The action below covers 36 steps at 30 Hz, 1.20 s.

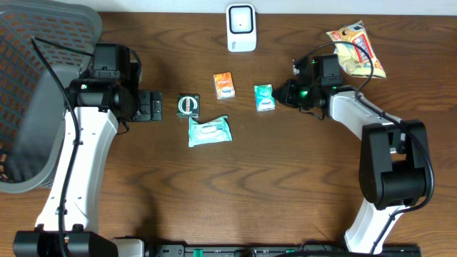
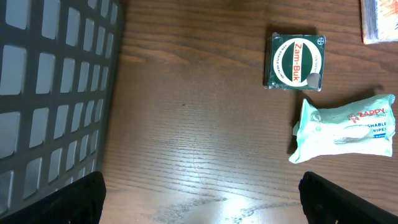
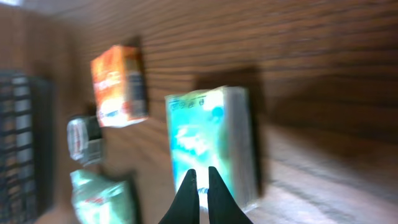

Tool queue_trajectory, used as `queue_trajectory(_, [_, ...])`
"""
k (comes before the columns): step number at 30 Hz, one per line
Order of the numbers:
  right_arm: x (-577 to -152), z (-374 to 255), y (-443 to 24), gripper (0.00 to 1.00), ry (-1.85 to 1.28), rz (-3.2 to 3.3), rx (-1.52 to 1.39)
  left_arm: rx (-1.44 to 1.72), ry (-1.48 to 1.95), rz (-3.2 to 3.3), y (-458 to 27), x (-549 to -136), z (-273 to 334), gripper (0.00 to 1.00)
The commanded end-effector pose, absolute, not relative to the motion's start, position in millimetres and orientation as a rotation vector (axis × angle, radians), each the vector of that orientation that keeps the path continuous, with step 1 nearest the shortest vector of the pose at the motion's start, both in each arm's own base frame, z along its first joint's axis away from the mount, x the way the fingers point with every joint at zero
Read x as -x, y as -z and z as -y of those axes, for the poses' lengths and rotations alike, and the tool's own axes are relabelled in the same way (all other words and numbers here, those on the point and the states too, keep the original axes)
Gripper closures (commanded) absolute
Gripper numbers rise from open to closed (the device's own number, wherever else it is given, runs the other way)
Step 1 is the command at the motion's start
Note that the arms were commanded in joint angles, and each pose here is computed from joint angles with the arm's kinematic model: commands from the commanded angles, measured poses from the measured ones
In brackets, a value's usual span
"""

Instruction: Scan the item barcode

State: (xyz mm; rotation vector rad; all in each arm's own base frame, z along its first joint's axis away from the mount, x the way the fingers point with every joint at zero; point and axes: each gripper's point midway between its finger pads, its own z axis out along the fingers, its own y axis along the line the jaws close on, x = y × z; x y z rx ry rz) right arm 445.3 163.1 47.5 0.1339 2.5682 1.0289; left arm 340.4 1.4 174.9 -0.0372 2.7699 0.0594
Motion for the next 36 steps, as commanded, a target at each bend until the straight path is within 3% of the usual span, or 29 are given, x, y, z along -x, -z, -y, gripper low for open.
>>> queue_trajectory(1, [-433.3,-177.3,-79.1,0.99,-1.286,-2.497,-0.058,0.030,-0.075,-2.783,-170.7,-339.0,-2.9,0.02])
queue_trajectory(4, [-435.2,-172.5,-78.8,0.98,-1.274,-2.491,-0.055,0.030,-0.075,-2.783,-170.7,-339.0,-2.9,0.02])
queue_trajectory(6, [-437.8,-168.7,-75.6,0.80,-1.227,-2.491,-0.040,0.030,-0.075,-2.783,-170.7,-339.0,-2.9,0.02])
queue_trajectory(9, [-443.0,-160.7,-66.7,0.69,-1.100,-2.502,-0.005,0.030,-0.075,-2.783,-170.7,-339.0,-2.9,0.02])
queue_trajectory(15, [-441.8,-151.1,-53.4,0.66,-0.939,-2.549,0.033,0.030,-0.075,-2.783,-170.7,-339.0,-2.9,0.02])
queue_trajectory(23, [-447.3,-147.6,-86.2,0.64,-0.791,-2.563,0.154,0.030,-0.075,-2.783,-170.7,-339.0,-2.9,0.03])
queue_trajectory(25, [-447.8,-143.6,-93.0,0.59,-0.682,-2.605,0.194,0.030,-0.075,-2.783,-170.7,-339.0,-2.9,0.02])
queue_trajectory(29, [-451.5,-138.6,-103.4,0.39,-0.392,-2.640,0.300,0.030,-0.075,-2.783,-170.7,-339.0,-2.9,0.03])
queue_trajectory(36, [-456.6,-154.9,-100.1,0.35,-0.353,-2.612,0.336,0.030,-0.075,-2.783,-170.7,-339.0,-2.9,0.02])
